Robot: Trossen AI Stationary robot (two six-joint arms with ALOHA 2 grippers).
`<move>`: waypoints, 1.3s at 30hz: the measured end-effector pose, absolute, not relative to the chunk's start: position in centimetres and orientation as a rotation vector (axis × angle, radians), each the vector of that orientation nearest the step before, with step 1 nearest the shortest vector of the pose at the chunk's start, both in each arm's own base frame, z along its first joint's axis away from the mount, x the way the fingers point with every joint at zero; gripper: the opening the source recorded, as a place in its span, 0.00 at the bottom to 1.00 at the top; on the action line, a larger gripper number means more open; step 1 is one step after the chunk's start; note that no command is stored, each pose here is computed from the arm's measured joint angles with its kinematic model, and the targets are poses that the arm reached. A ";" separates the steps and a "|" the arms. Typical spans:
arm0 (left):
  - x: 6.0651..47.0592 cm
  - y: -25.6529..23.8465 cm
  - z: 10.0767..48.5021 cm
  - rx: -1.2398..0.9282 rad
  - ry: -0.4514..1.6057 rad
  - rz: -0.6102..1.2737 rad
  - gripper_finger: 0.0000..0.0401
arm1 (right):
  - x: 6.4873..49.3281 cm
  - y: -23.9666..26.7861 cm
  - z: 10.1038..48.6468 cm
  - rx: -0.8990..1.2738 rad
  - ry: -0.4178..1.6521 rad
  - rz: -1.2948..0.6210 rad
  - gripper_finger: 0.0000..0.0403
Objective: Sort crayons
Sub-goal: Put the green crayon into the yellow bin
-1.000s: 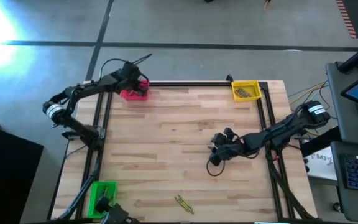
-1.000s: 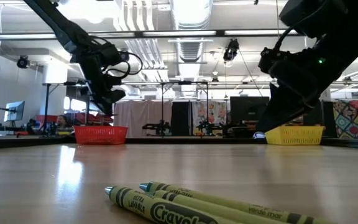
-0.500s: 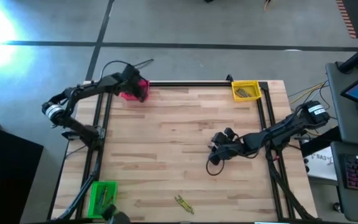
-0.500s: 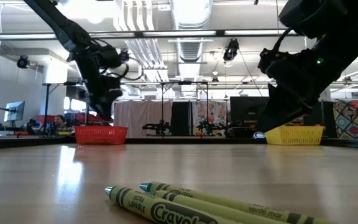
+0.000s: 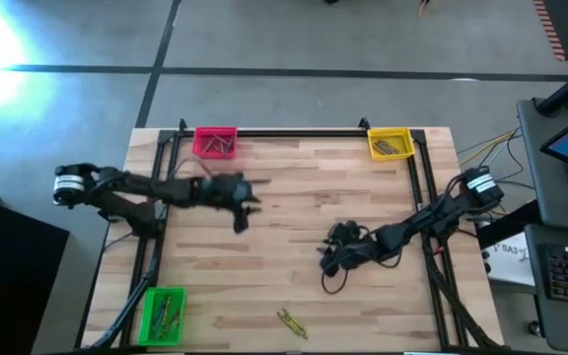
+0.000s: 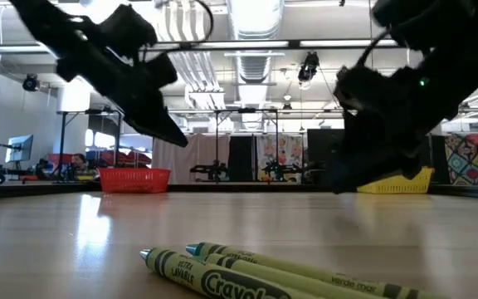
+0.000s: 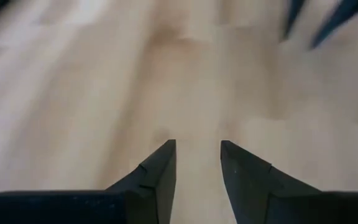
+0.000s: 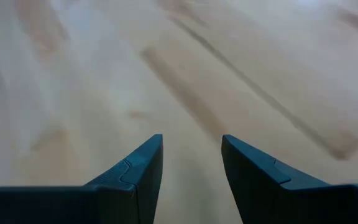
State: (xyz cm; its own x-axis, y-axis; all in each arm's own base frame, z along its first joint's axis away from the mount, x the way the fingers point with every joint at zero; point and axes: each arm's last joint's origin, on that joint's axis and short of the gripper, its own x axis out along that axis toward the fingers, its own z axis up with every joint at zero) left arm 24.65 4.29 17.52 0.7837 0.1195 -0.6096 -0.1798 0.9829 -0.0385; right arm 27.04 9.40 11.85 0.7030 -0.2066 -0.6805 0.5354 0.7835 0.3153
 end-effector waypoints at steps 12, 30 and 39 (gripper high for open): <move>24.0 -4.2 15.1 -0.183 0.485 0.015 0.25 | 33.9 18.4 12.2 0.485 0.756 -0.392 0.39; 22.8 -9.3 12.4 -0.278 0.587 -0.018 0.25 | 39.1 27.5 14.2 0.411 0.931 -0.371 0.39; 22.3 -10.4 12.5 -0.254 0.601 -0.066 0.25 | 39.4 27.8 15.3 0.443 1.019 -0.270 0.39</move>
State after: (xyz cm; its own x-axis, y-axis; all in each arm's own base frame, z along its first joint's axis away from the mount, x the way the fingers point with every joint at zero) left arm 22.28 -10.40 12.46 0.8238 -0.1346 -0.5507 -0.0125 0.9668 -0.2551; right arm 39.43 27.84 15.31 0.5023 -0.0123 -0.8646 0.4169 0.8794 0.2297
